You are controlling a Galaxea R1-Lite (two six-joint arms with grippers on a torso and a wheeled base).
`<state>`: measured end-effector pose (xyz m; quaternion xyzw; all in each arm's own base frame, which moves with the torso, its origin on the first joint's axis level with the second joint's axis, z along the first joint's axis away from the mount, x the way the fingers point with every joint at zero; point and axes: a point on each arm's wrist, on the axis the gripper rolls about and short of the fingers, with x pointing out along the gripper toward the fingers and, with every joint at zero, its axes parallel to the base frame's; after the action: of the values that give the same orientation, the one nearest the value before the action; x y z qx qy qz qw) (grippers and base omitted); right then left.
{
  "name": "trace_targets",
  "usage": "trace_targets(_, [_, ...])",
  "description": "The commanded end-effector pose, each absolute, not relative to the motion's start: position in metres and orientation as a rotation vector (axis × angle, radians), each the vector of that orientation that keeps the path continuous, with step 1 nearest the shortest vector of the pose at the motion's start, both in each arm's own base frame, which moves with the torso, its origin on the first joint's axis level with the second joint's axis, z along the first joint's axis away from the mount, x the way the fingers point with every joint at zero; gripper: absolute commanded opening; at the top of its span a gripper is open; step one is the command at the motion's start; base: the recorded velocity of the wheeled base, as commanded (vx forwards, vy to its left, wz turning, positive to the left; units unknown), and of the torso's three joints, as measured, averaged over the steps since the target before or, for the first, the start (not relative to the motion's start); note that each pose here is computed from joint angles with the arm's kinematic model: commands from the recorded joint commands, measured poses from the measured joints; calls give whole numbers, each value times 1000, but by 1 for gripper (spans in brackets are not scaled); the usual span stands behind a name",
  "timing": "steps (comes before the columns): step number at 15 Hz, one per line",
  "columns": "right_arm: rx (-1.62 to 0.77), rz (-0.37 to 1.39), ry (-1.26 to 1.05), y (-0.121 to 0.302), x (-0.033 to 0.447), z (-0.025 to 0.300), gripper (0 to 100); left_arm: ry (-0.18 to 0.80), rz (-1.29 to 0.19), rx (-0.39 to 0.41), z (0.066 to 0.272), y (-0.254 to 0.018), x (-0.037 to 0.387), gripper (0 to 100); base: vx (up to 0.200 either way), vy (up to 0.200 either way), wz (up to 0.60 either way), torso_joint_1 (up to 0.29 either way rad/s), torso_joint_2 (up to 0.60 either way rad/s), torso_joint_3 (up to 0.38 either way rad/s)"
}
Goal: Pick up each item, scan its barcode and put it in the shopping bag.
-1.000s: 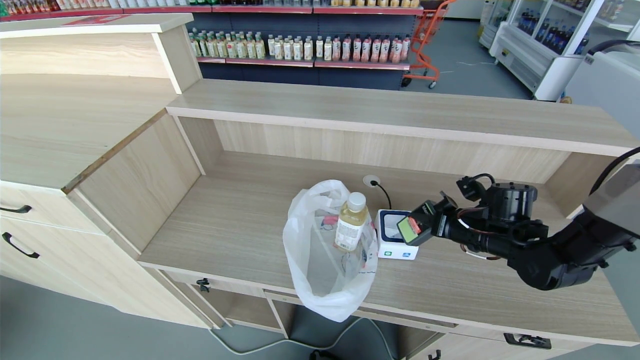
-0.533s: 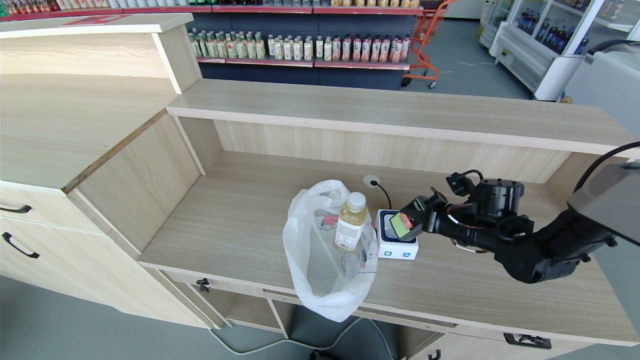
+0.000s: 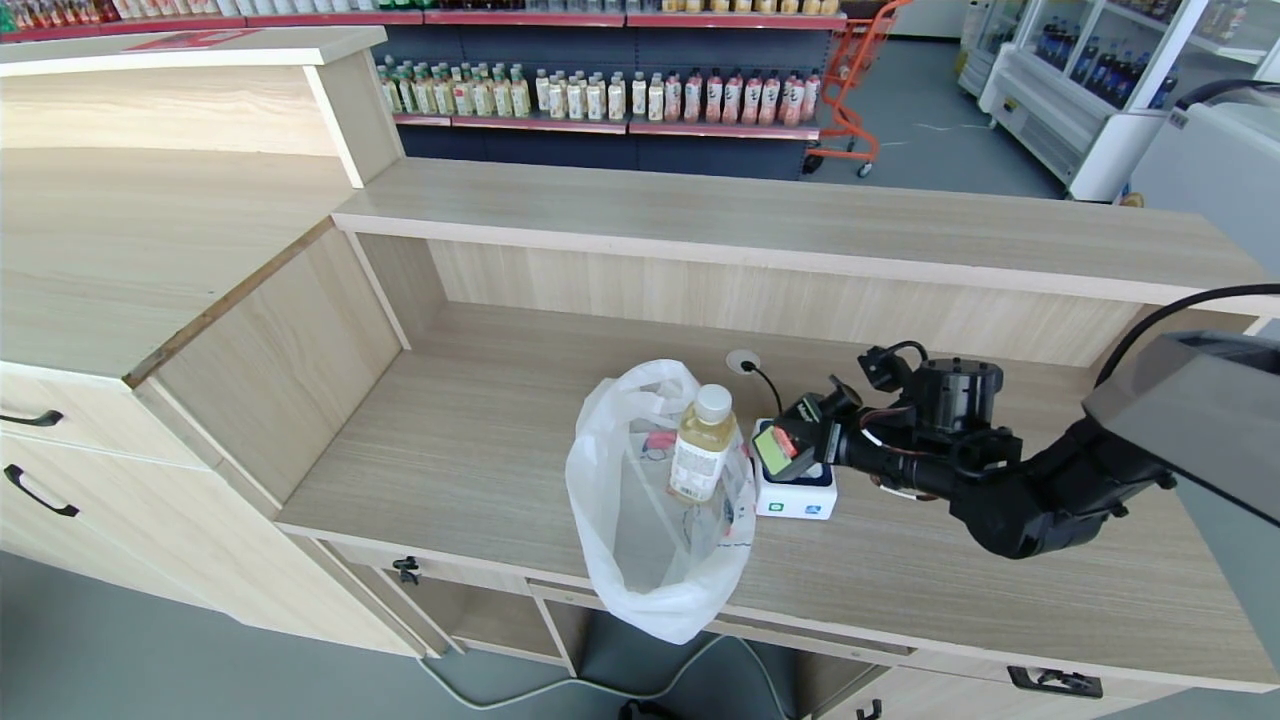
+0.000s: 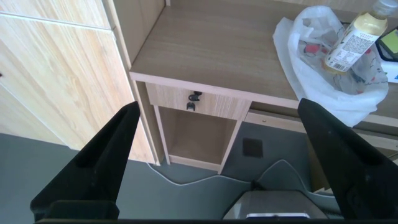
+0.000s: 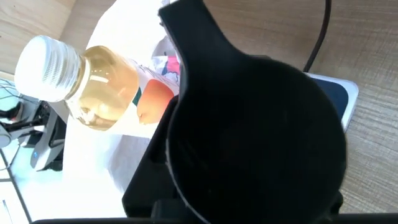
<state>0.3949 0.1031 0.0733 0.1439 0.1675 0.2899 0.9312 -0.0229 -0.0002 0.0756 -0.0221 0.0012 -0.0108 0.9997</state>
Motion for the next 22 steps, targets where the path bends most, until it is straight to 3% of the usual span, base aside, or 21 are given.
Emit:
trace_targets(1, [293, 598, 342, 107, 400, 70, 0, 2, -21, -44, 76, 0, -23, 100, 0, 0, 0, 0, 0, 0])
trace_targets(11, [288, 570, 324, 110, 408, 68, 0, 2, -21, -44, 76, 0, -23, 100, 0, 0, 0, 0, 0, 0])
trace_targets(14, [277, 570, 291, 103, 392, 91, 0, 2, -21, -44, 76, 0, -23, 100, 0, 0, 0, 0, 0, 0])
trace_targets(16, [154, 496, 207, 84, 359, 122, 0, 2, -21, -44, 76, 0, -23, 100, 0, 0, 0, 0, 0, 0])
trace_targets(18, [-100, 362, 131, 39, 309, 148, 0, 2, -21, -44, 76, 0, -23, 100, 0, 0, 0, 0, 0, 0])
trace_targets(22, [-547, 92, 82, -39, 244, 164, 0, 2, -21, -44, 76, 0, -23, 100, 0, 0, 0, 0, 0, 0])
